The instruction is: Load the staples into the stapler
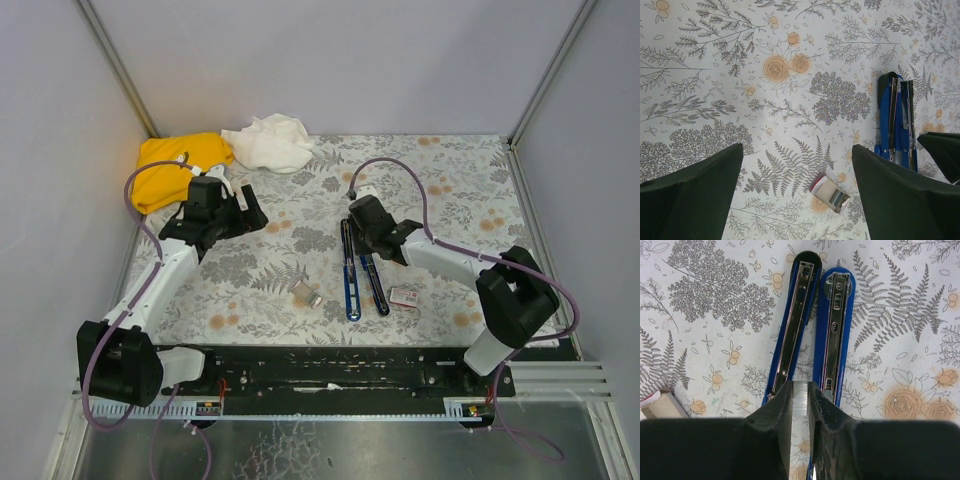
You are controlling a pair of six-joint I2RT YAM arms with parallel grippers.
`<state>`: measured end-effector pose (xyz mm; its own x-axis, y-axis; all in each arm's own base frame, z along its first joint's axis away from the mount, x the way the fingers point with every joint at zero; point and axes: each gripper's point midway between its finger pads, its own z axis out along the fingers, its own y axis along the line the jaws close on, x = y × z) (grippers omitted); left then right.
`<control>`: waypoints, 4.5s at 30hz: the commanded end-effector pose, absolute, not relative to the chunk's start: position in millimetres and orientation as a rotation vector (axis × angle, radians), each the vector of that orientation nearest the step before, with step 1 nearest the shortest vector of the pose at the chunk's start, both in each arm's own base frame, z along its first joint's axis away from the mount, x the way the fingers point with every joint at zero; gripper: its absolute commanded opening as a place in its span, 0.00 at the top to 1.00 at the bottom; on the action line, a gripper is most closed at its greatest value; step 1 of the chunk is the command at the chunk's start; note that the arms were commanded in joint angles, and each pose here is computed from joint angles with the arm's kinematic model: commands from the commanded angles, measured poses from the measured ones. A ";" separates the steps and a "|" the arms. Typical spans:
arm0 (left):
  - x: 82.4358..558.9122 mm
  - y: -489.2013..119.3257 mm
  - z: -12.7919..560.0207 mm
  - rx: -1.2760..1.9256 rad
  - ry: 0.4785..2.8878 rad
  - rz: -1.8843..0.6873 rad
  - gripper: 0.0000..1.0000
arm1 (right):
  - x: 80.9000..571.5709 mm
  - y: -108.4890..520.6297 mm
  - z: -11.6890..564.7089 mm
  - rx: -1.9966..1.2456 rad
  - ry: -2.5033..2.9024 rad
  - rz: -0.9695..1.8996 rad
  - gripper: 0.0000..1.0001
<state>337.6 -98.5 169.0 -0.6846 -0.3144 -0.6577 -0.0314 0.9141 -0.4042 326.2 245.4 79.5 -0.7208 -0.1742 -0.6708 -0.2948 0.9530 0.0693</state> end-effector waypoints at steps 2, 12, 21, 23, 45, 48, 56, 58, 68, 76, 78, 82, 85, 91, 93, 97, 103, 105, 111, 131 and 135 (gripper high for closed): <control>341.7 -95.9 166.3 -0.235 2.281 -0.460 0.12 | 343.3 253.0 88.7 -0.372 2.303 0.228 0.83; 342.0 -96.1 166.5 -0.231 2.281 -0.461 0.12 | 348.6 240.3 67.9 -0.386 2.334 0.152 0.83; 341.4 -97.5 165.3 -0.228 2.285 -0.469 0.12 | 351.6 230.0 63.6 -0.367 2.340 0.129 0.84; 341.4 -97.7 164.6 -0.228 2.287 -0.469 0.12 | 352.4 228.4 63.5 -0.362 2.340 0.130 0.84; 342.2 -98.8 162.8 -0.226 2.295 -0.476 0.12 | 353.3 224.6 49.6 -0.366 2.368 0.144 0.85; 342.1 -99.3 162.5 -0.225 2.297 -0.478 0.12 | 353.0 226.0 49.1 -0.363 2.369 0.154 0.85; 342.0 -99.9 163.5 -0.223 2.295 -0.482 0.12 | 356.5 229.8 57.6 -0.363 2.357 0.168 0.86; 342.0 -99.9 163.2 -0.222 2.295 -0.482 0.12 | 357.6 230.1 60.1 -0.364 2.353 0.167 0.86; 341.6 -100.0 163.7 -0.222 2.294 -0.484 0.12 | 358.7 231.3 65.5 -0.357 2.346 0.177 0.86; 341.6 -100.0 164.2 -0.221 2.293 -0.486 0.12 | 361.1 233.4 71.7 -0.352 2.333 0.187 0.86; 341.7 -100.2 164.6 -0.221 2.291 -0.486 0.12 | 362.1 233.5 73.6 -0.353 2.330 0.185 0.87; 341.3 -100.3 164.3 -0.221 2.292 -0.486 0.12 | 363.6 234.4 75.4 -0.351 2.326 0.187 0.87; 341.1 -100.3 163.9 -0.221 2.293 -0.488 0.12 | 363.6 235.2 75.5 -0.351 2.327 0.191 0.87; 341.0 -100.4 164.3 -0.220 2.292 -0.487 0.12 | 361.9 235.1 70.3 -0.351 2.340 0.193 0.87; 340.8 -100.6 164.7 -0.218 2.291 -0.489 0.12 | 361.0 234.9 68.6 -0.352 2.344 0.193 0.87; 341.0 -100.5 164.3 -0.220 2.292 -0.488 0.12 | 360.2 234.7 65.1 -0.351 2.350 0.192 0.87; 341.1 -100.4 164.4 -0.220 2.292 -0.488 0.12 | 359.4 234.7 62.1 -0.348 2.357 0.193 0.87; 341.0 -100.4 164.0 -0.220 2.293 -0.487 0.12 | 359.2 234.4 61.4 -0.346 2.359 0.191 0.87; 341.0 -100.5 164.6 -0.220 2.291 -0.489 0.12 | 357.3 233.2 57.0 -0.343 2.370 0.188 0.88; 341.2 -101.2 166.1 -0.216 2.288 -0.494 0.12 | 352.4 227.1 47.2 -0.344 2.393 0.164 0.82; 340.9 -101.4 166.4 -0.214 2.286 -0.495 0.12 | 353.9 227.8 63.6 -0.334 2.371 0.175 0.58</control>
<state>337.2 -101.9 162.5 -0.7042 -0.3094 -0.6390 -0.0265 0.9108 -0.4119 348.2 225.5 43.6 -0.7275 -0.2123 -0.6524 -0.2891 0.9572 0.0109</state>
